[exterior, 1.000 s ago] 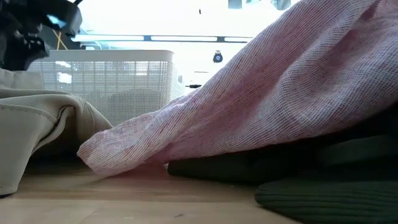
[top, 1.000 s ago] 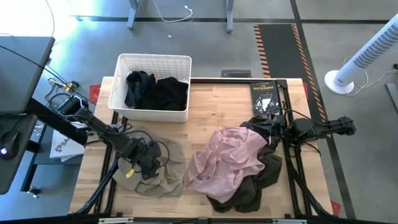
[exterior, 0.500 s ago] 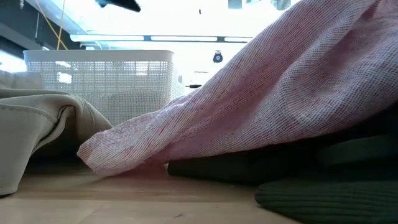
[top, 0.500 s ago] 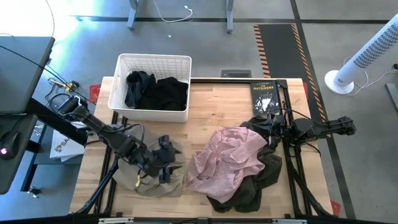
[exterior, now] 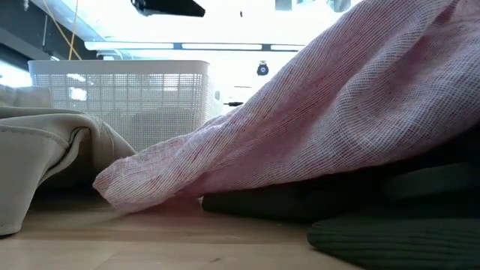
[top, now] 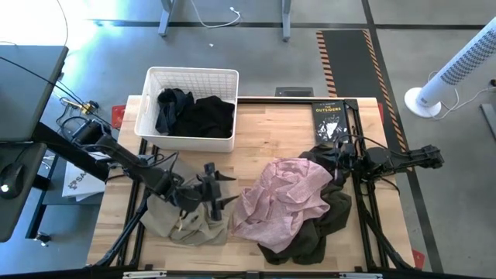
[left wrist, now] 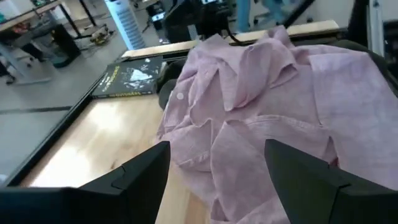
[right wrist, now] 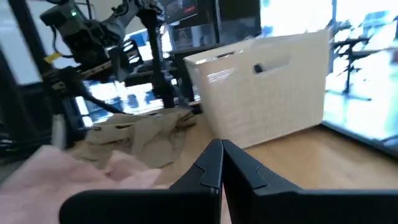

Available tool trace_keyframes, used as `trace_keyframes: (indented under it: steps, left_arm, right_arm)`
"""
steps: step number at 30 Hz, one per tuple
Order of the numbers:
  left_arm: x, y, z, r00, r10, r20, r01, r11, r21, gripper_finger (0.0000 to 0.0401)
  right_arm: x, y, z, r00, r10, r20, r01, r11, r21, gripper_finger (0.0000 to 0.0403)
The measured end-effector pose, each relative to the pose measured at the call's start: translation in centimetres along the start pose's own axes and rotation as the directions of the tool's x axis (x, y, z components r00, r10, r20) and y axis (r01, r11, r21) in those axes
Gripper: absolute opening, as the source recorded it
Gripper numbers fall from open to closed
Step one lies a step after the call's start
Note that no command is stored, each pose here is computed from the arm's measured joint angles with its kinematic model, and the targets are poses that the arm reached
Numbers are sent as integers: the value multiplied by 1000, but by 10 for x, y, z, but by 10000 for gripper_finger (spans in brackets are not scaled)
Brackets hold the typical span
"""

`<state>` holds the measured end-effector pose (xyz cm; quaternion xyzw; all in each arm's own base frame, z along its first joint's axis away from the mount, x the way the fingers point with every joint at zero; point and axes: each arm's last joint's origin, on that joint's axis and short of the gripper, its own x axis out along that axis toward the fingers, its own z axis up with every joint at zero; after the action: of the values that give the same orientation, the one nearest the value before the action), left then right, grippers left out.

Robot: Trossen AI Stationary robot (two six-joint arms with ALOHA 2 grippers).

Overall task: Sort clothes
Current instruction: Put the black jacket into the laundry bin

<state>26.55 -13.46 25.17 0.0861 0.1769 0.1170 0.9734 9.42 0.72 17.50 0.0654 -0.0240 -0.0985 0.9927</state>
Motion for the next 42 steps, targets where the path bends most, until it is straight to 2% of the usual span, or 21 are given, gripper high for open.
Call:
trace_keyframes:
  steps: [2, 4, 7, 9, 11, 12, 14, 18, 21, 23, 25, 27, 29, 31, 33, 34, 36, 37, 38, 40, 42]
  left_arm:
    - [1, 1, -8, 999, 48, -6, -49, 998, -28, 262]
    - [-1, 1, -12, 995, 96, -15, -97, 995, -33, 262]
    - [-5, -1, -13, 992, 123, -13, -123, 992, 5, 262]
    - [-7, -4, -14, 992, 128, -12, -128, 991, 33, 262]
    - [-10, -6, -16, 992, 128, -20, -126, 990, 55, 262]
    - [-12, -8, -18, 992, 123, -27, -121, 990, 71, 262]
    - [-15, -10, -20, 991, 126, -36, -123, 988, 92, 262]
    - [-20, -12, -24, 984, 171, -43, -166, 981, 102, 262]
    - [-22, -13, -25, 981, 189, -37, -184, 977, 107, 262]
    - [-23, -13, -25, 982, 186, -36, -181, 977, 109, 262]
    - [-24, -14, -25, 982, 183, -35, -179, 979, 102, 262]
    - [-25, -15, -26, 983, 180, -39, -175, 980, 94, 262]
    - [-27, -16, -28, 983, 178, -45, -173, 981, 83, 262]
    - [-28, -17, -29, 983, 177, -48, -173, 982, 77, 262]
    - [-29, -17, -29, 982, 184, -47, -181, 981, 70, 262]
    - [-29, -17, -29, 982, 185, -46, -182, 981, 66, 262]
    - [-29, -17, -29, 982, 186, -46, -183, 981, 62, 262]
    - [-29, -17, -29, 981, 186, -46, -183, 981, 62, 262]
    - [-29, -17, -29, 981, 187, -46, -184, 981, 62, 262]
    - [-29, -17, -29, 981, 191, -44, -188, 980, 63, 262]
    - [-29, -16, -29, 978, 204, -39, -201, 977, 64, 262]
  right_arm:
    - [0, 1, 4, 999, 17, 41, -18, 999, 28, 0]
    - [0, 2, 9, 995, 61, 83, -77, 975, 207, 0]
    - [-1, 4, 11, 989, 105, 102, -141, 876, 461, 0]
    - [0, 3, 9, 991, 81, 103, -123, 845, 520, 0]
    - [2, 1, 6, 994, 3, 105, -70, 765, 640, 0]
    - [3, 1, 8, 992, -16, 125, -76, 716, 694, 0]
    - [3, 3, 16, 980, 1, 200, -148, 676, 722, 0]
    - [1, 11, 41, 901, 106, 420, -373, 682, 629, 0]
    - [5, 21, 62, 876, 166, 452, -419, 725, 547, 0]
    - [14, 32, 75, 888, 246, 388, -427, 752, 502, 0]
    - [26, 48, 89, 892, 357, 275, -449, 758, 473, 0]
    - [38, 64, 100, 889, 444, 115, -441, 760, 477, 0]
    - [48, 77, 109, 878, 468, -103, -347, 769, 537, 0]
    - [57, 88, 110, 819, 433, -377, -163, 805, 571, 0]
    - [64, 96, 103, 688, 357, -631, 44, 848, 528, 0]
    - [67, 100, 98, 595, 320, -737, 127, 868, 479, 0]
    - [79, 109, 83, 417, 287, -862, 191, 900, 392, 0]
    - [87, 114, 75, 347, 283, -894, 183, 915, 360, 0]
    - [97, 118, 67, 302, 277, -912, 163, 928, 336, 0]
    - [120, 122, 52, 262, 255, -931, 113, 950, 292, 0]
    - [149, 122, 39, 286, 198, -938, 60, 973, 224, 0]
